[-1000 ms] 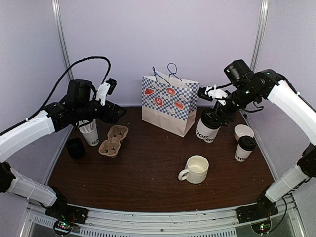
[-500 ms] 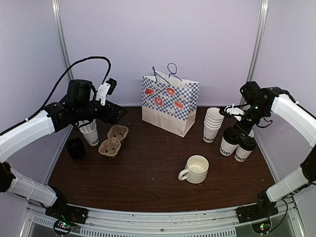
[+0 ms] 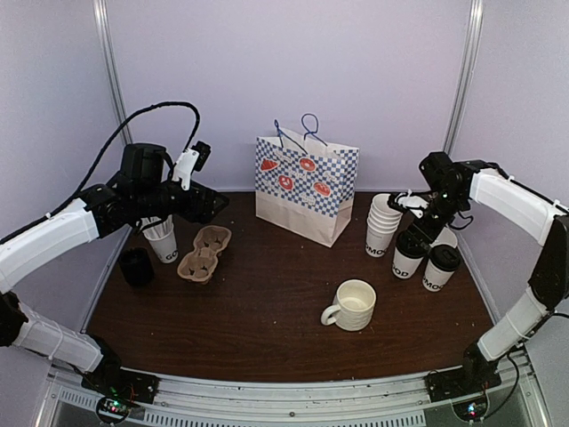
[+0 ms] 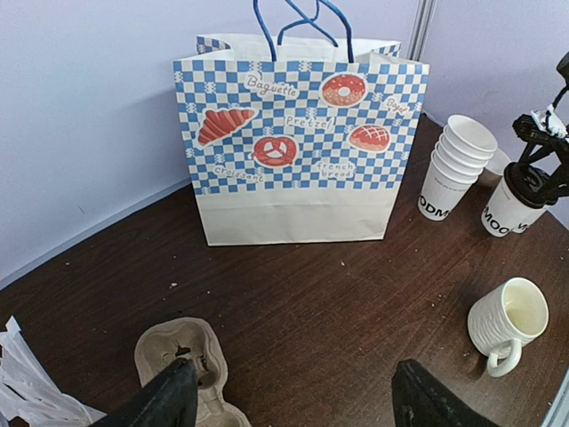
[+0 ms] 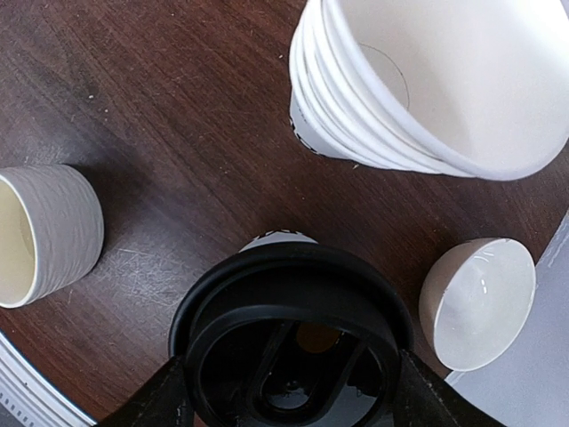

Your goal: Pack the takeout coffee

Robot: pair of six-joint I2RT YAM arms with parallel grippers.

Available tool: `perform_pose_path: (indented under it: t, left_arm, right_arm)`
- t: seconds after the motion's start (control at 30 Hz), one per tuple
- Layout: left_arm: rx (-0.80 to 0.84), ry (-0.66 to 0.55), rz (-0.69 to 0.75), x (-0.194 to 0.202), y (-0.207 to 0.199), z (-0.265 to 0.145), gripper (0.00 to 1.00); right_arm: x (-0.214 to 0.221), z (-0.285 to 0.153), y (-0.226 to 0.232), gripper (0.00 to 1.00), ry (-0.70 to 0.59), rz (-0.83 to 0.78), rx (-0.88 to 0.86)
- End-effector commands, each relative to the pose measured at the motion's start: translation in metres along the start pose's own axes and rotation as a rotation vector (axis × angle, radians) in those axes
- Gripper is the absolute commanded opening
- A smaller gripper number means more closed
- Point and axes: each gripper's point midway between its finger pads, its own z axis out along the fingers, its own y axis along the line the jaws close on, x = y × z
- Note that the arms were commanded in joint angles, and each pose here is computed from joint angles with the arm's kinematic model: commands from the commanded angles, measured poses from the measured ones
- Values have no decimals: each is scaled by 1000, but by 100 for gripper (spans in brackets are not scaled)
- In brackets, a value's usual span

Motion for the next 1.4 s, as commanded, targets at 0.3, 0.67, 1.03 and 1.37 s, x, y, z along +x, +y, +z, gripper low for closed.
perform_pose_path:
  t: [0.3,0.67,1.03,1.37]
  left_arm:
    - [5,-37,-7,-10,1,-1,79]
    - [10,-31,-6,-9,1,0,79]
    - [46,9,-10,0,-4,10,78]
    - [178,87,-54,4,-35,11,67]
  right_arm:
    - [9,26,-17,74,37,68,18]
    - [12,36,-12,84,56,85,-23]
    - [-4,-48,2,98,-103,113,-13]
    - [-106,-125,-29,82,-398,104,36]
